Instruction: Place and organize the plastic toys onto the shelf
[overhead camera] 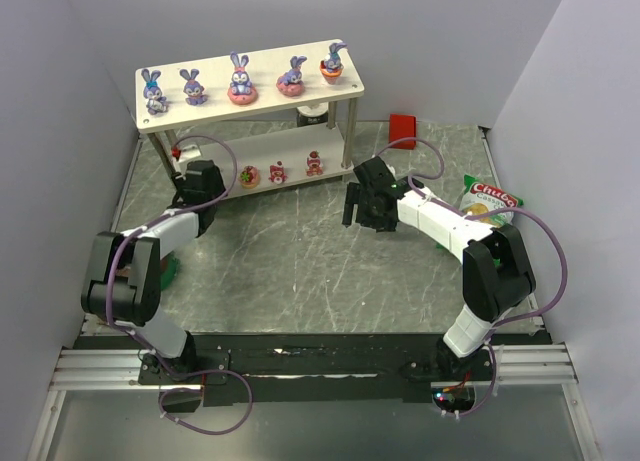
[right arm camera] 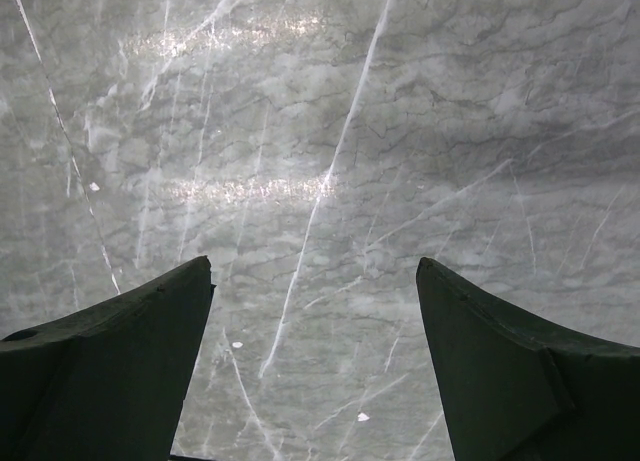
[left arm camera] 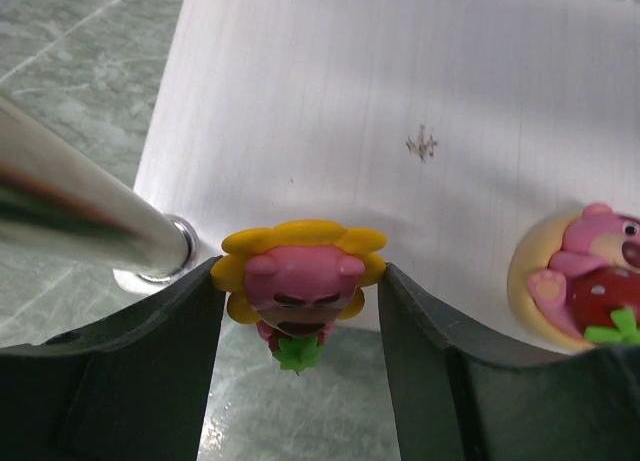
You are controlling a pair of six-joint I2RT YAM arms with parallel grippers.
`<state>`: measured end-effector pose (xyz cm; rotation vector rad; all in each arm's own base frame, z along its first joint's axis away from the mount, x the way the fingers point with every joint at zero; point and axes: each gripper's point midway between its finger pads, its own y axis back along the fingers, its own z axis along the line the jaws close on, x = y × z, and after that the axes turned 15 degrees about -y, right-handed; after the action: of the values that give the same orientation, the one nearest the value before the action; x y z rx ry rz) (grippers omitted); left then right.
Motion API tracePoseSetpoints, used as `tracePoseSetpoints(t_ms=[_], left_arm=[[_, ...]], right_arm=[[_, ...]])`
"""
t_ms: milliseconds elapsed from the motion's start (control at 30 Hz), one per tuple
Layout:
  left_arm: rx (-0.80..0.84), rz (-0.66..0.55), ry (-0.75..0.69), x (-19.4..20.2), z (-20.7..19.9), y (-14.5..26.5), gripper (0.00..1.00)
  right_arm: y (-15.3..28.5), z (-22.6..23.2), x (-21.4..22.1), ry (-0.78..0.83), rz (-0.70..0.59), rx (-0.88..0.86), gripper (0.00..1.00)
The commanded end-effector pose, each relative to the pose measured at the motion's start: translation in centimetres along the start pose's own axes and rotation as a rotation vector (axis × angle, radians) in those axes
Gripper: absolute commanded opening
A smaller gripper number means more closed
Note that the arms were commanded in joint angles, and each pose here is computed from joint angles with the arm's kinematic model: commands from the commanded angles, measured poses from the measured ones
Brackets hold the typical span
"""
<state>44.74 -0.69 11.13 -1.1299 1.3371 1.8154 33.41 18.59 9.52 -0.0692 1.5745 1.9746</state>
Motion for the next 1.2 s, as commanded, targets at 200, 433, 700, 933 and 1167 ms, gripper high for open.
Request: tracePoseSetpoints(t_ms=[200,433,700,933,1167], left_arm=[[0.031,-0.086,0.046,-3.5,-0.6,-1.2,0.45],[0.032,-0.083,0.049,-3.3,-1.0,-1.9,0.44],[0.058,-0.103,0.039,-3.9,-1.6,-2.3,0.44],[0.058,-0.109,0.027,-4.1,-1.6,-2.8,0.48],[0.061,-0.097,0.026,-4.0,-1.6,-3.3,0.52]], right_arm=[[0.3,0.7,-1.7,-0.021,-0.044,-0.019,0.89],[0.2,0.7,-2.0,-0.021,-0.045,-0.014,0.89],[0.2,0.7,-2.2,-0.020,-0.046,-0.010,0.89],[0.1,0.7,-2.4,-0.024,-0.045,-0.010,0.89],[0.0,0.6,-2.5,-0.025,-0.046,-0.009,0.89]])
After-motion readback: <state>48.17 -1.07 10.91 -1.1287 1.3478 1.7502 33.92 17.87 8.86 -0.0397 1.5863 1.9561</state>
